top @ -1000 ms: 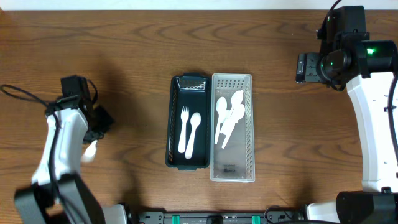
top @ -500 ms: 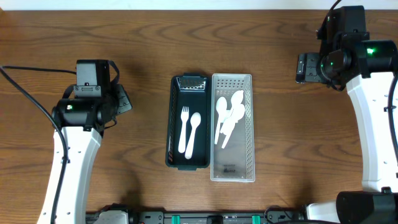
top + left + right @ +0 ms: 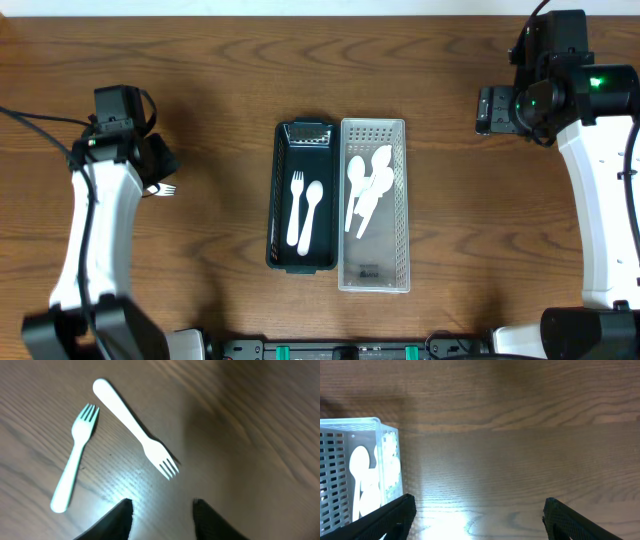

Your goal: Pack container

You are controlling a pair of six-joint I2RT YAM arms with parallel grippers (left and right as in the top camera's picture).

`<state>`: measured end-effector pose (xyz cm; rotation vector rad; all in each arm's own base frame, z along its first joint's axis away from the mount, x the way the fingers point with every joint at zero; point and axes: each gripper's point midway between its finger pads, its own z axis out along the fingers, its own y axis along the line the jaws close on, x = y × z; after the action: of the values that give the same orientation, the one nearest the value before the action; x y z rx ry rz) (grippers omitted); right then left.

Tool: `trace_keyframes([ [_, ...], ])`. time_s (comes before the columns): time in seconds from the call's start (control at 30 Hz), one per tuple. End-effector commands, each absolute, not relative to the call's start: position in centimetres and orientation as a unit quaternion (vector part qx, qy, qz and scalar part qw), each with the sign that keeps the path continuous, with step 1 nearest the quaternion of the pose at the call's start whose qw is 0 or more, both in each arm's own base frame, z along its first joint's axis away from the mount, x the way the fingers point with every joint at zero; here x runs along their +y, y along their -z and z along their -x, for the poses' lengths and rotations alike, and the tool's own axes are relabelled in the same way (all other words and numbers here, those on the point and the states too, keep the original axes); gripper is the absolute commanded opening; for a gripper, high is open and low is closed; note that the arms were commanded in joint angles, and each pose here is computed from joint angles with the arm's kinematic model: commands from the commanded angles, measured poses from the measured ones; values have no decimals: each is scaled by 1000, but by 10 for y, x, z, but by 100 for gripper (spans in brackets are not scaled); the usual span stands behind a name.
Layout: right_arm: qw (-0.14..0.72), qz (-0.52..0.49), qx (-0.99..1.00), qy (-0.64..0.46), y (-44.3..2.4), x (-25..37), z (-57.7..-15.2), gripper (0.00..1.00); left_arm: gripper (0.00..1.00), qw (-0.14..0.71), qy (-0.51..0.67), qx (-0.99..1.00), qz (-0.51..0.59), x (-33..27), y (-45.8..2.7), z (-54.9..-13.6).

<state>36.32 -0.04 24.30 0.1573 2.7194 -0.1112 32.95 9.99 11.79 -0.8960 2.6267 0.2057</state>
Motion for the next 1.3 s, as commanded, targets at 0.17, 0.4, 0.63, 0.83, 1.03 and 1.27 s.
trace_keyframes([
  [0.17,198,-51,978,46,-241,-4,-360,89,46,133,-70,867,476,125,-67,-332],
  [0.4,195,-46,979,47,-240,-4,-359,90,48,130,-65,845,515,128,-50,-339],
  [0.63,184,-20,981,53,-238,-4,-354,91,52,137,-55,811,566,130,-40,-346],
  [0.83,184,-20,981,53,-238,-4,-354,93,58,138,-54,798,585,137,-25,-353],
  [1.03,183,-20,981,53,-238,-4,-354,94,63,106,-66,784,608,149,2,-342],
  [1.27,182,-20,982,53,-238,-4,-354,94,64,90,-67,776,620,156,15,-336],
])
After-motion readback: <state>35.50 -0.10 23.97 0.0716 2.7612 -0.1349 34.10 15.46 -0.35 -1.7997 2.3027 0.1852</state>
